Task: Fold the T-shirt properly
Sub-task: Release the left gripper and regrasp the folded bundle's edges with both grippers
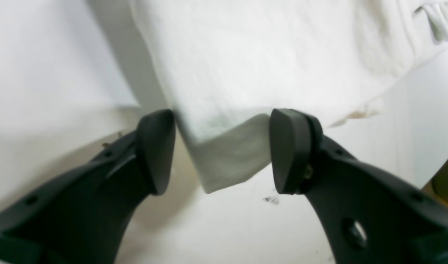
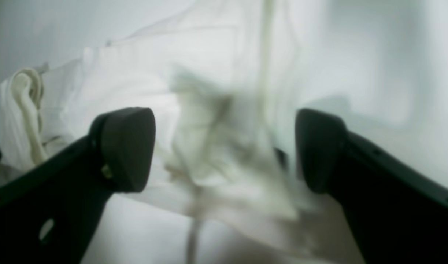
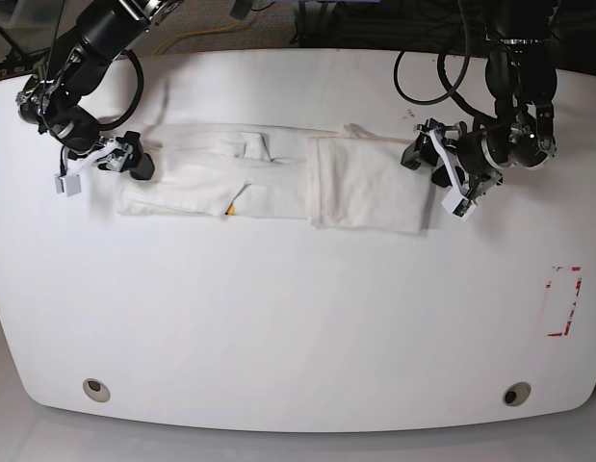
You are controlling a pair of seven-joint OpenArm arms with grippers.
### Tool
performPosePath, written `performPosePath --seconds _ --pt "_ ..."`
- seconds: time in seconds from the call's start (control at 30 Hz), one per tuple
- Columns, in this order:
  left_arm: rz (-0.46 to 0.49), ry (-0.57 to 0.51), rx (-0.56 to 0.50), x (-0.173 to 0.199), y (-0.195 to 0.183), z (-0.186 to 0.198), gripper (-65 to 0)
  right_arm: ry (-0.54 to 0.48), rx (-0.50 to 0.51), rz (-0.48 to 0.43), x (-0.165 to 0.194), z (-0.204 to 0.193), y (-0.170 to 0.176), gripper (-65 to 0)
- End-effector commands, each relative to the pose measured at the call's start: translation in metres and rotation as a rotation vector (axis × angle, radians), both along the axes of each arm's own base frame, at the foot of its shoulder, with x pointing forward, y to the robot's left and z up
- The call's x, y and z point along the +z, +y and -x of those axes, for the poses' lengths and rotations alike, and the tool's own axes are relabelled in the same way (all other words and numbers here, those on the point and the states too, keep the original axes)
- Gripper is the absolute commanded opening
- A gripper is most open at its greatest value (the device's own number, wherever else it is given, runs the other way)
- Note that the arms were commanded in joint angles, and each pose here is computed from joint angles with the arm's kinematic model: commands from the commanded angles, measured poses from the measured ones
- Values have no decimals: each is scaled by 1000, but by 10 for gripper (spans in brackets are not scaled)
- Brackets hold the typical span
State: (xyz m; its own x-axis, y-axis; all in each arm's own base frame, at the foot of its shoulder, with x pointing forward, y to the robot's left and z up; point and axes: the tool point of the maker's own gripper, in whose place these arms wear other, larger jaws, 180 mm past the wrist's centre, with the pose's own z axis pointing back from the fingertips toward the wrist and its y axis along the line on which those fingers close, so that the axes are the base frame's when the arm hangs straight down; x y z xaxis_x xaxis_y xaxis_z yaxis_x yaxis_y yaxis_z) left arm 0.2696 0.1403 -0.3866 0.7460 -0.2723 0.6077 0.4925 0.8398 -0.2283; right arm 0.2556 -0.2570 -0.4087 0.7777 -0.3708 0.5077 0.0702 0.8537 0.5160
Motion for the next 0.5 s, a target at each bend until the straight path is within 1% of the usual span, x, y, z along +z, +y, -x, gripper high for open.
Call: performPosePath --seconds 0.0,0.1,0.2,0.23,0.27,0.33,0.37,0.4,0.43,0.47 --pt "11 -45 -1 11 1 -9 -272 9 38 -2 0 -3 13 -68" --pt "15 -40 1 10 -2 -9 -272 3 58 -35 -2 -7 33 -68" --pt "38 -40 3 9 -10 -9 -272 -2 62 -54 -3 -9 42 -73" --pt "42 -42 3 10 -11 -9 -272 -7 59 -60 -3 -10 44 -87" --pt "41 -42 3 10 -11 -9 -272 -17 54 -62 -2 -12 44 -116" --pt "44 -39 0 9 -14 -8 -272 -37 45 -67 0 -15 45 -231" --pt "59 -38 -3 8 -20 -8 -272 -42 41 -67 1 -16 44 -314" --pt "75 -36 -1 8 -26 -8 -272 -48 37 -63 2 -17 42 -417" --pt "84 -36 0 8 -29 -8 -272 -48 39 -62 2 -17 42 -496" --pt "88 -36 0 8 -31 -8 -272 -52 42 -58 3 -18 42 -552"
